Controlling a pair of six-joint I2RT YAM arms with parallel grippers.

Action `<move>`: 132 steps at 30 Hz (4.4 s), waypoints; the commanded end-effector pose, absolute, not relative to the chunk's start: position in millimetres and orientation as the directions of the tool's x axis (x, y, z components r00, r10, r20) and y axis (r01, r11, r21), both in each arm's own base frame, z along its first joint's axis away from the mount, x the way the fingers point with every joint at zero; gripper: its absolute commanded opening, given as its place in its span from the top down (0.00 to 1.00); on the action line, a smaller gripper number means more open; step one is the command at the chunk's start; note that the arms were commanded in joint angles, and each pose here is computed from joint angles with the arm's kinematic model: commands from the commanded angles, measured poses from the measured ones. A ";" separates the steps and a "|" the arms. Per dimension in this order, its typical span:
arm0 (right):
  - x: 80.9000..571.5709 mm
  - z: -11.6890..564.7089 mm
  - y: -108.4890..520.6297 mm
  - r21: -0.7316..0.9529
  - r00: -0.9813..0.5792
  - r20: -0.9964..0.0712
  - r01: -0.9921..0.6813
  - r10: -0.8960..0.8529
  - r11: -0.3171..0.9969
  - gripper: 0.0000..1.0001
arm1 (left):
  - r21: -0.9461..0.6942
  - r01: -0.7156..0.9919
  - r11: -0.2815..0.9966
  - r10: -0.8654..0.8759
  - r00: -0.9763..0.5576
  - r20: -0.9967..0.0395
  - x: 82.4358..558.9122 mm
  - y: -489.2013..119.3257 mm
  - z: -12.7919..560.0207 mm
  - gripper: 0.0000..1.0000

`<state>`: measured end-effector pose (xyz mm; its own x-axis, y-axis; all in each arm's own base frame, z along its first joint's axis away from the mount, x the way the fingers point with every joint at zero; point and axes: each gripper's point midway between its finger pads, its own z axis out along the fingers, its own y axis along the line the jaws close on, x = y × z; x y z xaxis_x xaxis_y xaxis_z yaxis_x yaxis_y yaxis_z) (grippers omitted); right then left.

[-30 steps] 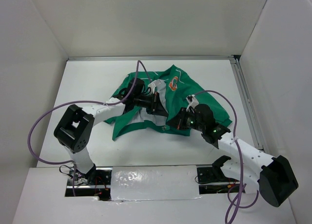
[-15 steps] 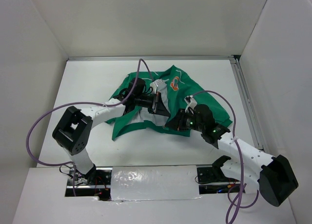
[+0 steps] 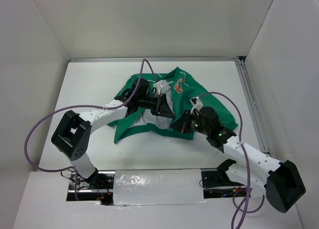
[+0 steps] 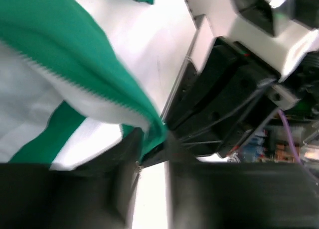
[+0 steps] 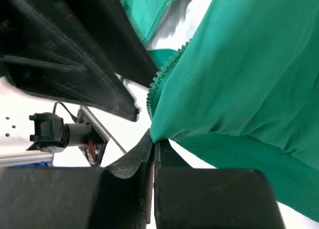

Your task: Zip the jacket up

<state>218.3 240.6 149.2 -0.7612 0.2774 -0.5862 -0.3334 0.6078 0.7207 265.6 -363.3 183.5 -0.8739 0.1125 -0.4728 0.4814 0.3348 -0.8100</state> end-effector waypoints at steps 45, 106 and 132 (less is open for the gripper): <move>417.1 70.6 110.0 0.549 -0.764 -0.447 0.177 0.465 0.817 1.00 | -0.538 -0.137 0.832 -0.275 -0.943 -0.186 282.7 -194.9 39.2 0.07; 405.2 86.6 103.3 0.543 -0.753 -0.496 0.118 0.431 0.831 1.00 | -0.131 -0.070 0.989 -0.097 -0.972 -0.213 207.6 -187.8 -13.3 0.55; 403.1 77.7 108.8 0.543 -0.776 -0.471 0.118 0.418 0.831 1.00 | -0.262 -0.186 0.947 -0.240 -0.952 -0.190 203.7 -175.6 4.6 0.42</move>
